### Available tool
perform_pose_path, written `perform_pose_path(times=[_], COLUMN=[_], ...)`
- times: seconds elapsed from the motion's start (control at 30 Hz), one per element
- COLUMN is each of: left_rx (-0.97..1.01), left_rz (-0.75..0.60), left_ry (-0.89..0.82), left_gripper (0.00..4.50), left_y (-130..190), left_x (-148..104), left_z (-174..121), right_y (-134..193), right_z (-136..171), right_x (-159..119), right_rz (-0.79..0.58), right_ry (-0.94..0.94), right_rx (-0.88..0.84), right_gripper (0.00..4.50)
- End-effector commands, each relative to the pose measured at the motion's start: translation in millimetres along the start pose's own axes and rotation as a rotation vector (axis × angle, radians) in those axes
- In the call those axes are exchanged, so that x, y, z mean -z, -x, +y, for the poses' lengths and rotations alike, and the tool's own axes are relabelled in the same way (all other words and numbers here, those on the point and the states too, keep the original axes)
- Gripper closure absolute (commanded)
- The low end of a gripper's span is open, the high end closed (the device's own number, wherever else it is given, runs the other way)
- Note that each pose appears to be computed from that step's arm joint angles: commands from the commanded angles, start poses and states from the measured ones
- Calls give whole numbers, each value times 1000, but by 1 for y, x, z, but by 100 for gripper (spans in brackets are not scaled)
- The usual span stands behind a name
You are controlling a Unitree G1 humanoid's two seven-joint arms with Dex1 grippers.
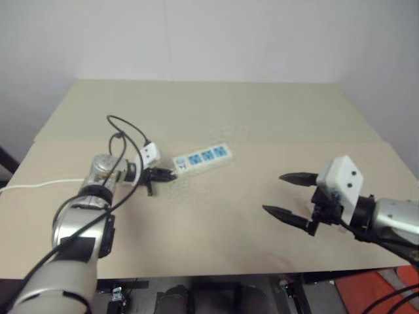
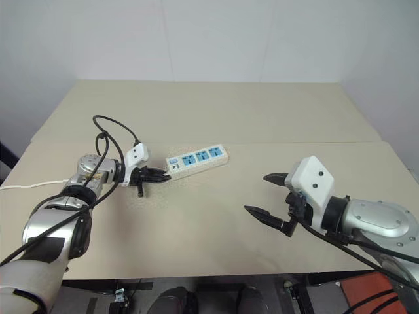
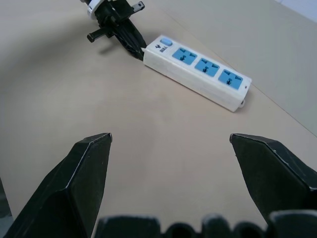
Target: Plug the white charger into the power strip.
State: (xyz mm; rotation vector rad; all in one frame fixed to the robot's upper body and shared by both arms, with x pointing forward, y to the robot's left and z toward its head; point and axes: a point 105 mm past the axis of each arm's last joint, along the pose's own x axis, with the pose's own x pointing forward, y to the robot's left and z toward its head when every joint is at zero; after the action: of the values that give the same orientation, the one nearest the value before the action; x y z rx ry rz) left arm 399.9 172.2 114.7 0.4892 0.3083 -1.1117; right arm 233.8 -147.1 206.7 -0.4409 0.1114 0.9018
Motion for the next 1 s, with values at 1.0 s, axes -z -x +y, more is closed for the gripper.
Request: perform_pose_path(times=[1.0], left_rx=[150], left_rz=[-69], left_ry=[-62], left_gripper=[449], left_y=[39], left_x=[16], left_z=[-33], right_y=[-16], right_z=[1], right_x=[2], right_rz=[-54], right_ry=[-2], right_rx=[0], right_gripper=[0])
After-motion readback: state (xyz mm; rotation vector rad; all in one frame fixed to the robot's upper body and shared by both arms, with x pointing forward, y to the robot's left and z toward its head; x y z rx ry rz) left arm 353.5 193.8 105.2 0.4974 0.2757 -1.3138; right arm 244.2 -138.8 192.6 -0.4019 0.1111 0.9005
